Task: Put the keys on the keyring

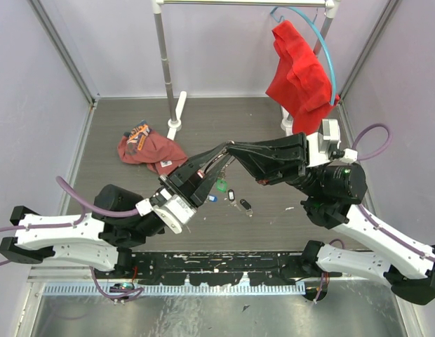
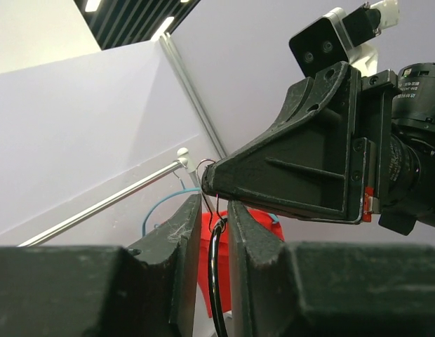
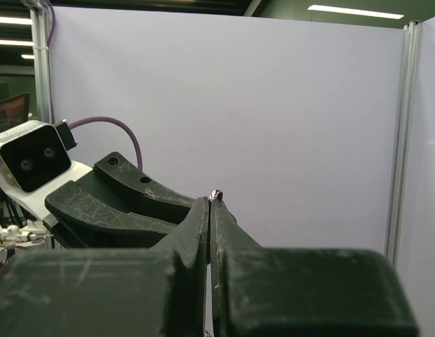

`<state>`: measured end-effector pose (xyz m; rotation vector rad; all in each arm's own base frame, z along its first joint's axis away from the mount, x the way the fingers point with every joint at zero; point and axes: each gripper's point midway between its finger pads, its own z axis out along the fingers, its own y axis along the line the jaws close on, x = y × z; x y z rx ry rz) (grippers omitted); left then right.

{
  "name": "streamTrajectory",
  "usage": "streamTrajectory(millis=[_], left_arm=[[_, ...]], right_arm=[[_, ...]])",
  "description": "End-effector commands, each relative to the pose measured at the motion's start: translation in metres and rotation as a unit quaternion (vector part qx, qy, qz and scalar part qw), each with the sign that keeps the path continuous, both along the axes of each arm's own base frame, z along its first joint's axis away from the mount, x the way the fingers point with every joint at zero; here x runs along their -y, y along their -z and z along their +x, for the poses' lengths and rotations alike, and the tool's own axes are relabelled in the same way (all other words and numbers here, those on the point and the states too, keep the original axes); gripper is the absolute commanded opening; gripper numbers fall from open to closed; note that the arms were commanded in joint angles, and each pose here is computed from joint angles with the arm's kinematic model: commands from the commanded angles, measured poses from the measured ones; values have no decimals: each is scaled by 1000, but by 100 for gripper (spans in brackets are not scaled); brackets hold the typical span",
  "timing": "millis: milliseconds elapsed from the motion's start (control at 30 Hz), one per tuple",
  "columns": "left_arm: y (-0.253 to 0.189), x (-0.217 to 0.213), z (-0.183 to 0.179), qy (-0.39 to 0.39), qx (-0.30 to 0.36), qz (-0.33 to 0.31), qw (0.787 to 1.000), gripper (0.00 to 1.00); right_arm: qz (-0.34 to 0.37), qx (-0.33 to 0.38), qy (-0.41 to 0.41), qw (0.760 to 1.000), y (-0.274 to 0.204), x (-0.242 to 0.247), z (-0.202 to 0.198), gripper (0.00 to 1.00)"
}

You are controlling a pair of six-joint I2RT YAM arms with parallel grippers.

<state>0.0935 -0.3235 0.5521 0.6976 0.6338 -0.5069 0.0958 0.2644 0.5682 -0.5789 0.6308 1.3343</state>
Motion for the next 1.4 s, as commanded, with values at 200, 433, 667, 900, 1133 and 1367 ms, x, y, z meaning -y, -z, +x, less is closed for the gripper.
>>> streamTrajectory(millis=[200, 433, 667, 900, 1133, 1367], left_arm=[[-28, -19, 1, -11, -8, -50, 999, 11], [-27, -18, 4, -42, 12, -31, 999, 0], [-20, -16, 7, -76, 36, 1, 996, 0], [-12, -12, 9, -101, 61, 33, 992, 0], [-6, -6, 13, -148, 91, 58, 983, 0], [-4, -9, 17, -166, 86, 63, 980, 0]], right_arm=[[18, 24, 13, 999, -13, 12, -7, 1], [15, 25, 19, 999, -14, 16, -8, 10], [14, 24, 46, 999, -22, 35, -11, 45], [-8, -88, 98, 991, -31, 51, 16, 49], [-102, -174, 93, 975, -18, 26, 33, 50], [-135, -229, 144, 953, 0, 34, 51, 48]])
